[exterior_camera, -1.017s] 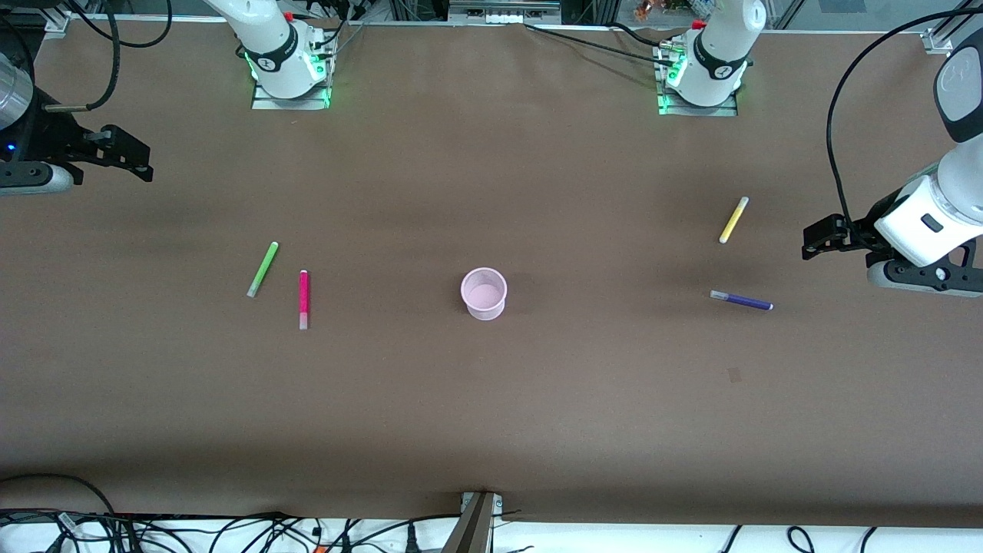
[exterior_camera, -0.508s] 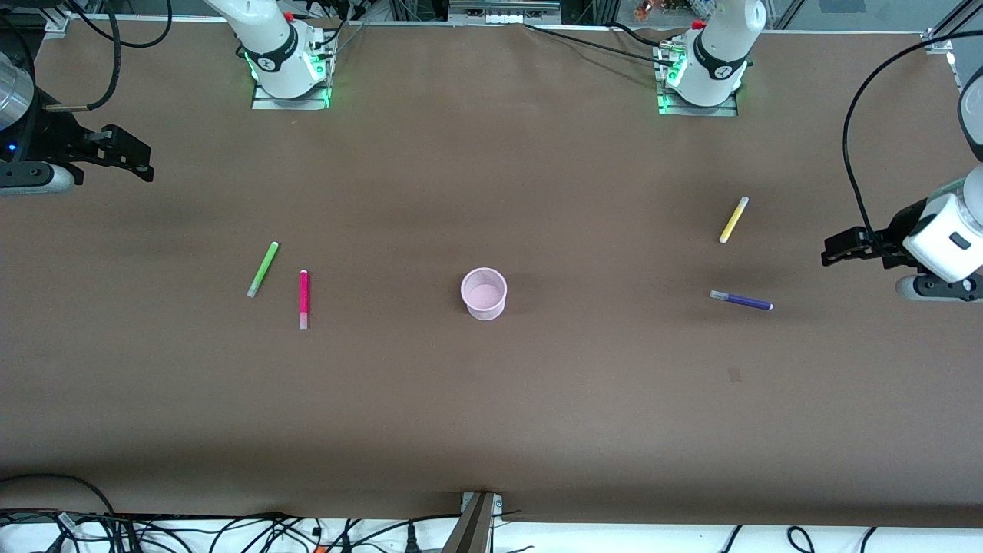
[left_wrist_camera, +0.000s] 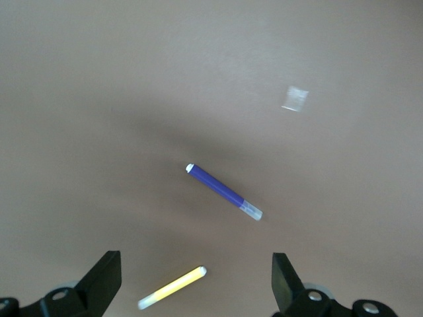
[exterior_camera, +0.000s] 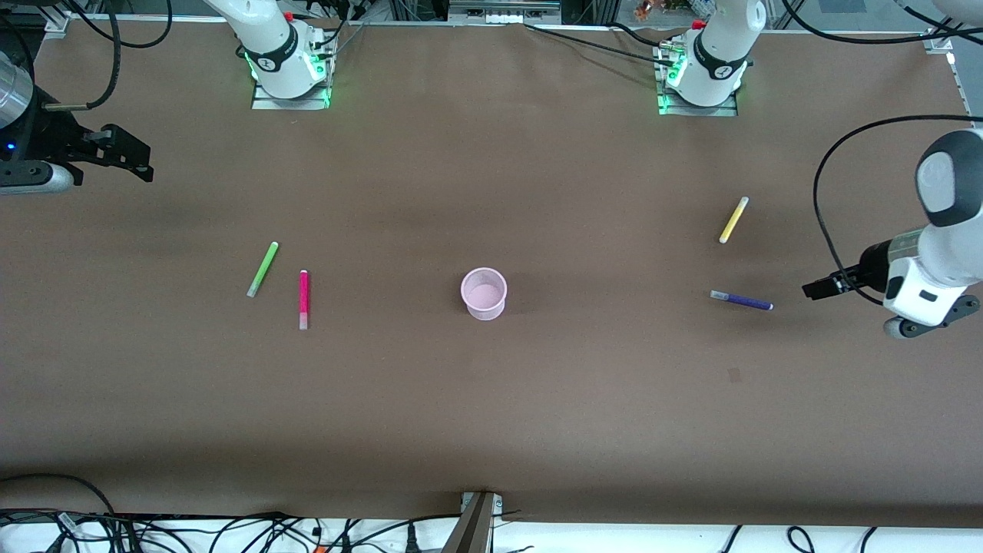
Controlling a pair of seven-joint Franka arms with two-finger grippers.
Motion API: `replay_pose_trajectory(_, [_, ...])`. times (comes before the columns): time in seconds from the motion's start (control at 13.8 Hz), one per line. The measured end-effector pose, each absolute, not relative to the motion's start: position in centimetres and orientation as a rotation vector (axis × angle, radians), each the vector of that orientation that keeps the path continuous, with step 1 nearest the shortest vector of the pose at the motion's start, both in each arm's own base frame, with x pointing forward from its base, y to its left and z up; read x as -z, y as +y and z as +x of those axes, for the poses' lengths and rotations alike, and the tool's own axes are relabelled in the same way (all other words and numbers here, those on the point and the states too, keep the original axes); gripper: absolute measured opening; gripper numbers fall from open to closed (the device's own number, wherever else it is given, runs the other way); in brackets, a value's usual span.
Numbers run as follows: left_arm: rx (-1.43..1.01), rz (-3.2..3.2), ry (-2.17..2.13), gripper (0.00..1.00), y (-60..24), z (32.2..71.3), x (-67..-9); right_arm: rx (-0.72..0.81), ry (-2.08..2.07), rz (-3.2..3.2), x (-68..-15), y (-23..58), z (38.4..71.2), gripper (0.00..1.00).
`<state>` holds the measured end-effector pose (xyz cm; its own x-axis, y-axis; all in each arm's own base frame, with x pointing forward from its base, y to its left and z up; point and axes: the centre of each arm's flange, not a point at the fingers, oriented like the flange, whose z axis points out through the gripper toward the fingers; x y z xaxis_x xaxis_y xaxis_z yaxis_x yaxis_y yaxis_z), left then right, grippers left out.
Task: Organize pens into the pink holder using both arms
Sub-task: 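Move the left gripper toward the blue marker, then lower the left gripper and grasp the blue marker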
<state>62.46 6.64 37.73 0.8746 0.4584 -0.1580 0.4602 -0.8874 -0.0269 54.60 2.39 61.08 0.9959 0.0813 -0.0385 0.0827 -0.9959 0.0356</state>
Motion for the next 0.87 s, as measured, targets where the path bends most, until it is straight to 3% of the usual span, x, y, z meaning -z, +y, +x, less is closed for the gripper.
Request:
replay_pose_trajectory(0.36, [0.205,2.957,1.015,1.0,6.2,59.6,-29.5,0.06,0.119,3.102,-61.0,2.1,54.7,1.0])
replay_pose_trajectory(0.87, [0.118,2.851,1.237,1.0,6.0,58.3,-22.8,0.06,0.119,3.103,-61.0,2.1,54.7,1.0])
